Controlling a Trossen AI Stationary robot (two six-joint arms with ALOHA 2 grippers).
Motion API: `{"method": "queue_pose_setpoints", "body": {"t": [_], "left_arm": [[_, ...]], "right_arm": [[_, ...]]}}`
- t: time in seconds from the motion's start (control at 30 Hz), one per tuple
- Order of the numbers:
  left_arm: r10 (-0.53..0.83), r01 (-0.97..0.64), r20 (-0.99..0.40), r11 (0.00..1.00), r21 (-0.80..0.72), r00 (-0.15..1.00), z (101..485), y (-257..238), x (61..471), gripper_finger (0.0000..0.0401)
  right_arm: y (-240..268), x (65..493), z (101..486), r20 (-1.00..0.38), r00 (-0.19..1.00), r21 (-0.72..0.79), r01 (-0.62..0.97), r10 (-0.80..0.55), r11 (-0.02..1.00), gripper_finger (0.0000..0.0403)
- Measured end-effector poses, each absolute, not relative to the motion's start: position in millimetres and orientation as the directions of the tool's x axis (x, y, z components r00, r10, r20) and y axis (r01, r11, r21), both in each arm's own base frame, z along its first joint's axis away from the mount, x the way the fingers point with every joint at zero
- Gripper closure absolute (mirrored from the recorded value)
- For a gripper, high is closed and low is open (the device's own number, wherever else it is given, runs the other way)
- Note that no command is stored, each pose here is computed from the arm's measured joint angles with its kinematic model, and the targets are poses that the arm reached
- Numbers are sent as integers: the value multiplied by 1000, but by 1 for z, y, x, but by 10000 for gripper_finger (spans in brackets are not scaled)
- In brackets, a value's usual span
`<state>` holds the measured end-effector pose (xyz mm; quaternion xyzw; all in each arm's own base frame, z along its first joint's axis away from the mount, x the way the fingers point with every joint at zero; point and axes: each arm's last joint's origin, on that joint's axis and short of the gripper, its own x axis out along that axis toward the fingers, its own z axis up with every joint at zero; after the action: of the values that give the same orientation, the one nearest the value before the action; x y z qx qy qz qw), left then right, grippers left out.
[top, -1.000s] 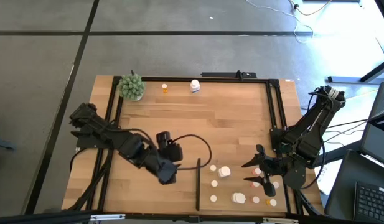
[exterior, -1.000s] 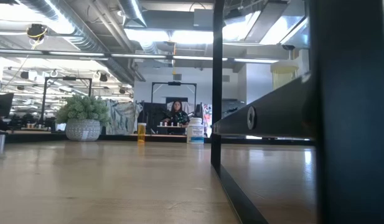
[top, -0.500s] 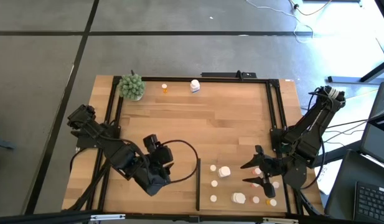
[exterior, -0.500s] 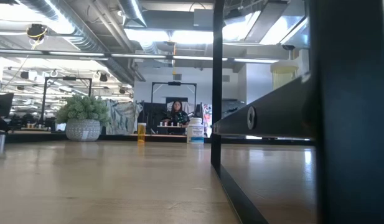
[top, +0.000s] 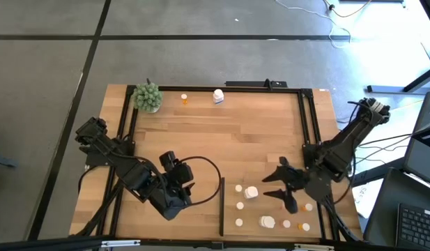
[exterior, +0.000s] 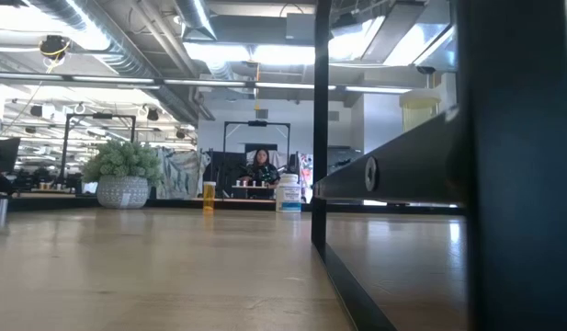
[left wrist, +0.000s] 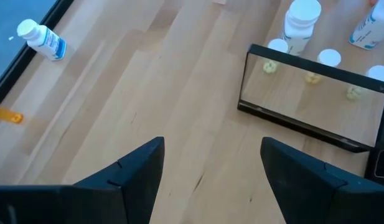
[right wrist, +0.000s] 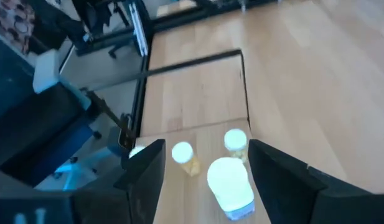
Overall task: Pick and place medicine bottles onto shelf by color
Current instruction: Put the bottom supplement bottle on the shelf aligned with the other supplement bottle
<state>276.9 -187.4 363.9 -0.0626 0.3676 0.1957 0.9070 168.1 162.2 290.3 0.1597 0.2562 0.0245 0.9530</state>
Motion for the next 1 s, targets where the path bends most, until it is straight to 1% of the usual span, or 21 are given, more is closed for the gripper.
{"method": "queue_pose_setpoints", "body": {"t": [0.07,0.27,0.5,0.83,1.0], "left_arm": [[309,-403,-691,915,28,653,364,-187,277,141],[308,-403,-692,915,27,653,364,-187,277,141],[307,-404,-693,914,25,653,364,-188,277,141],[307,-403,-693,915,26,653,364,-188,277,141],[307,-403,-693,915,26,653,364,-188,277,141]], "right_arm": [[157,175,288,-510,847,316,18,154,949,173],[145,191,281,-570,799,238,-63,192,969,173],[142,203,263,-669,724,134,-105,168,985,173],[145,222,236,-753,634,109,-142,175,984,173],[144,228,231,-758,631,102,-133,164,986,173]]}}
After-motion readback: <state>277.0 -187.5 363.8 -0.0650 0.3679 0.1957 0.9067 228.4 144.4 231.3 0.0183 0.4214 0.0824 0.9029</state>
